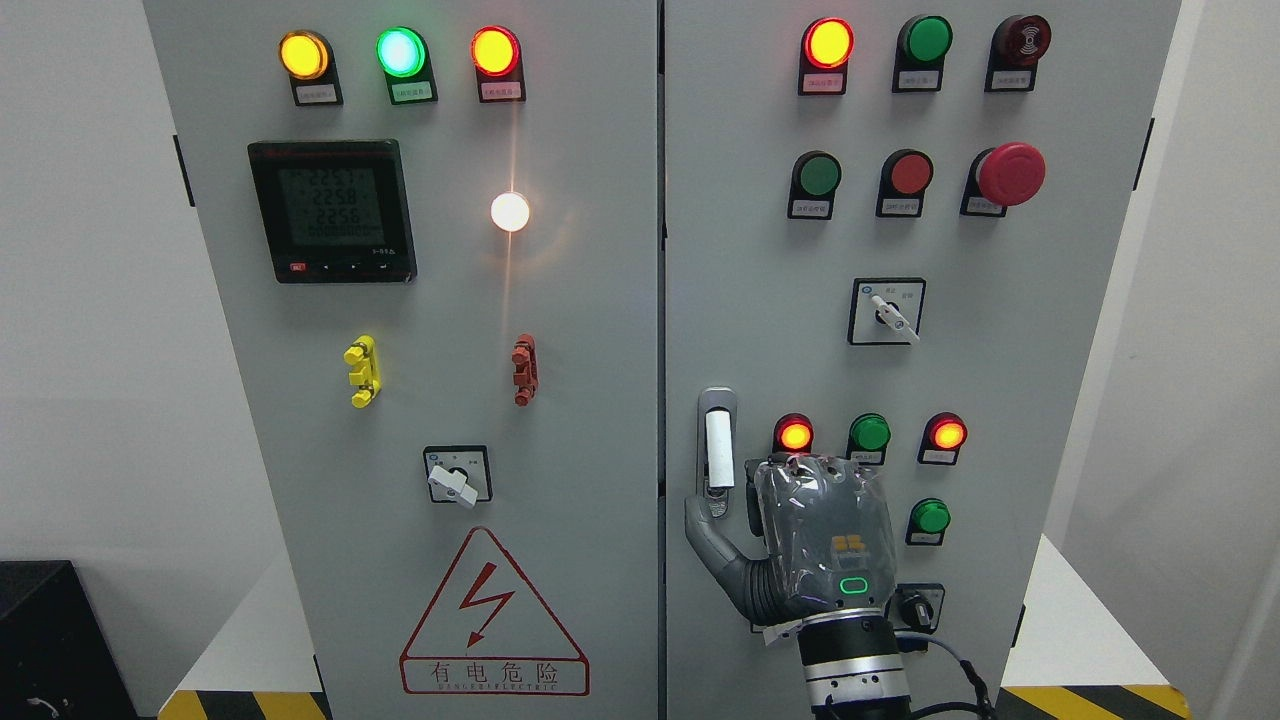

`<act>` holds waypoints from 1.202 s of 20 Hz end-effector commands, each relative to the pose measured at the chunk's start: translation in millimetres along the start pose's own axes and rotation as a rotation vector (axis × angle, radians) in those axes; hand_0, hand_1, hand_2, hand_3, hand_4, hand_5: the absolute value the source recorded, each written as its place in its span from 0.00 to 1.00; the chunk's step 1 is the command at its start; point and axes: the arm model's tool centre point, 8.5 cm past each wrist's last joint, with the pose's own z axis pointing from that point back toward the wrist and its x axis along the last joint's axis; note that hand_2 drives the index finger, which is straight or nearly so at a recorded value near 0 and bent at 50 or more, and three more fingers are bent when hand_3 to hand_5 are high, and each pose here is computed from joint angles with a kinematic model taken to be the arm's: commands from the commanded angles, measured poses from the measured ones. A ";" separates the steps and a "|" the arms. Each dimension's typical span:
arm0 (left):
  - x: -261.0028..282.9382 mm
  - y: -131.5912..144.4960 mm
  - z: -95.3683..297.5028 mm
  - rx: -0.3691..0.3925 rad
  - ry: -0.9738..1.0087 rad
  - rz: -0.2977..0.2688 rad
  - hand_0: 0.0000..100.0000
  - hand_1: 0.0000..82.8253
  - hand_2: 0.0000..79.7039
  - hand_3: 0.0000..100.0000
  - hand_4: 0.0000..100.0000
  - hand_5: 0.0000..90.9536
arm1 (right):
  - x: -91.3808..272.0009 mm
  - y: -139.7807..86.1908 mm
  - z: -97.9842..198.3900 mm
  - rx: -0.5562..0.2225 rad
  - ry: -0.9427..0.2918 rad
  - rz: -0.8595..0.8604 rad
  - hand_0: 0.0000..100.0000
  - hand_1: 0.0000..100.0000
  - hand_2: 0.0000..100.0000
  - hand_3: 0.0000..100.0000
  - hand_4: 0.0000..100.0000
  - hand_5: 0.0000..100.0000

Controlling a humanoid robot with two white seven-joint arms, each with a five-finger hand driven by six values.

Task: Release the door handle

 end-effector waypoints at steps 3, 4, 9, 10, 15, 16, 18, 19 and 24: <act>6.8 1.1 -0.1 0.004 0.003 -0.003 0.12 0.67 0.00 0.00 0.00 0.00 | -1.5 3.8 -9.0 0.006 0.002 0.010 0.35 0.30 0.93 1.00 1.00 1.00; 7.8 1.0 -0.2 0.004 0.002 -0.005 0.12 0.67 0.00 0.00 0.00 0.00 | -1.6 4.4 -9.4 0.007 0.002 0.010 0.35 0.30 0.93 1.00 1.00 1.00; 6.8 1.1 -0.1 0.004 0.003 -0.003 0.12 0.67 0.00 0.00 0.00 0.00 | -1.7 6.0 -9.7 0.012 0.002 0.011 0.35 0.31 0.93 1.00 1.00 1.00; 6.8 1.1 -0.1 0.004 0.003 -0.003 0.12 0.67 0.00 0.00 0.00 0.00 | -2.4 6.5 -9.7 0.013 0.004 0.012 0.35 0.31 0.93 1.00 1.00 1.00; 6.8 1.1 -0.1 0.004 0.003 -0.002 0.12 0.67 0.00 0.00 0.00 0.00 | -2.4 5.8 -9.8 0.010 0.005 0.012 0.34 0.33 0.92 1.00 1.00 1.00; 6.8 1.1 -0.1 0.004 0.003 -0.003 0.12 0.67 0.00 0.00 0.00 0.00 | -2.4 5.8 -9.8 0.010 0.005 0.012 0.33 0.33 0.92 1.00 1.00 1.00; 6.8 1.1 -0.1 0.004 0.003 -0.003 0.12 0.67 0.00 0.00 0.00 0.00 | -3.0 5.8 -9.9 0.010 0.007 0.012 0.33 0.34 0.92 1.00 1.00 1.00; 6.8 1.1 -0.1 0.004 0.003 -0.003 0.12 0.67 0.00 0.00 0.00 0.00 | -3.0 5.6 -9.9 0.008 0.007 0.012 0.34 0.35 0.92 1.00 1.00 1.00; 6.8 1.1 -0.1 0.004 0.003 -0.003 0.12 0.67 0.00 0.00 0.00 0.00 | -5.1 4.6 -10.6 0.006 0.017 0.012 0.37 0.35 0.92 1.00 1.00 1.00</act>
